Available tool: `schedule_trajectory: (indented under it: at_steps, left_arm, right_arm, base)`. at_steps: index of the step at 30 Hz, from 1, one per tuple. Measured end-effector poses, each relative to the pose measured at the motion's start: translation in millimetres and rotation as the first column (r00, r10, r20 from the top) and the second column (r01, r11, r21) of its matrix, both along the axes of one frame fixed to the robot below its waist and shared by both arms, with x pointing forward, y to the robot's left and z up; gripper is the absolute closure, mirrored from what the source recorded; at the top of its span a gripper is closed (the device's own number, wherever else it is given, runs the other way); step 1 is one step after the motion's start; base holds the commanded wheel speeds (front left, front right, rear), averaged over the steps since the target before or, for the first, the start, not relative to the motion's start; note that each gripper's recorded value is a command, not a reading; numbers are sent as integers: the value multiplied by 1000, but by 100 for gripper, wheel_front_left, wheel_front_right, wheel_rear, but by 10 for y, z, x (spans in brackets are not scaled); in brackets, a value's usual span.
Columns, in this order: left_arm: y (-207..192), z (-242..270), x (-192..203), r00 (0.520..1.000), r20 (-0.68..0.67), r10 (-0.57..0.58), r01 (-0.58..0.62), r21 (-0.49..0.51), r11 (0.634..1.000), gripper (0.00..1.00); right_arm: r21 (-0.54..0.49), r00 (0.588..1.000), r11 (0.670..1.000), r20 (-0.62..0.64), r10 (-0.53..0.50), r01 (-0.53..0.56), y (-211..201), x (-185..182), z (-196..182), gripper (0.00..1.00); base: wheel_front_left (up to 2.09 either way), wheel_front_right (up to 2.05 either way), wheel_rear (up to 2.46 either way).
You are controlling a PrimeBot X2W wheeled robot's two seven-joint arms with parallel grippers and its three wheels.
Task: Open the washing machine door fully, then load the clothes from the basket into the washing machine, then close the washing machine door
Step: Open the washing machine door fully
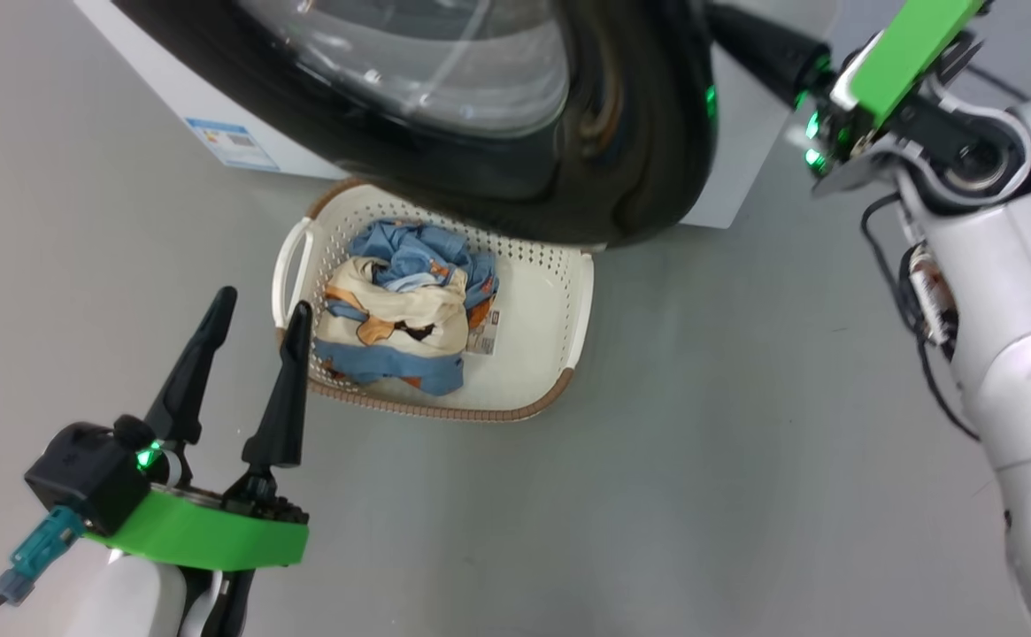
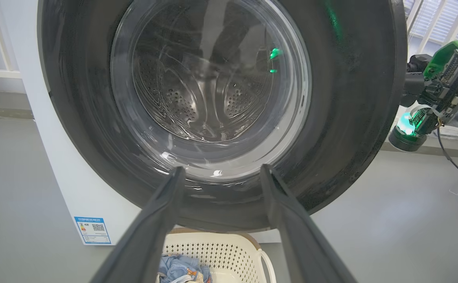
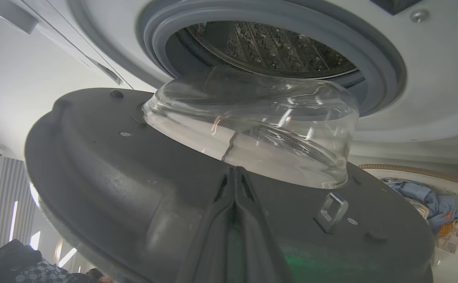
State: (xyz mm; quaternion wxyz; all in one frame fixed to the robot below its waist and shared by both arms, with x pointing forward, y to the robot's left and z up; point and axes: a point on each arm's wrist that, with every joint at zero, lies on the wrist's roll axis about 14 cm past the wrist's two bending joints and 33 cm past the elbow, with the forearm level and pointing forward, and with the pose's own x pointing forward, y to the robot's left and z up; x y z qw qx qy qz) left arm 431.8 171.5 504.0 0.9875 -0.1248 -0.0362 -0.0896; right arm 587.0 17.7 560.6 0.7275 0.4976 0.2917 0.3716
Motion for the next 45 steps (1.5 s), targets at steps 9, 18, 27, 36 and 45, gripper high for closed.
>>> schedule_trajectory:
  at_steps: [9, 18, 27, 36, 45]
  left_arm:
    - [-39, 53, -123, 1000, 8, -7, 7, -3, 1000, 0]
    - [-73, 142, -202, 999, 32, -16, 16, 9, 1000, 0]
    - [-69, 175, -282, 999, 38, -13, 12, 9, 1000, 0]
    - [-51, 177, -368, 999, 34, -2, 1, 11, 1000, 0]
    - [28, 160, -452, 999, 24, 29, -29, 9, 1000, 0]
  right_arm:
    - [-11, 997, 996, 3, 83, -83, 125, -371, 10, 100]
    - [-13, 988, 988, 2, 156, -156, 239, -690, 37, 100]
    - [-7, 973, 973, 5, 232, -232, 406, -974, 40, 100]
    - [-1, 950, 950, 1, 312, -312, 622, -1241, 30, 100]
    - [1, 931, 931, 0, 366, -366, 788, -1437, 26, 100]
  base:
    - [0, 0, 0]
    - [0, 0, 0]
    - [0, 0, 0]
    - [0, 0, 0]
    - [0, 0, 0]
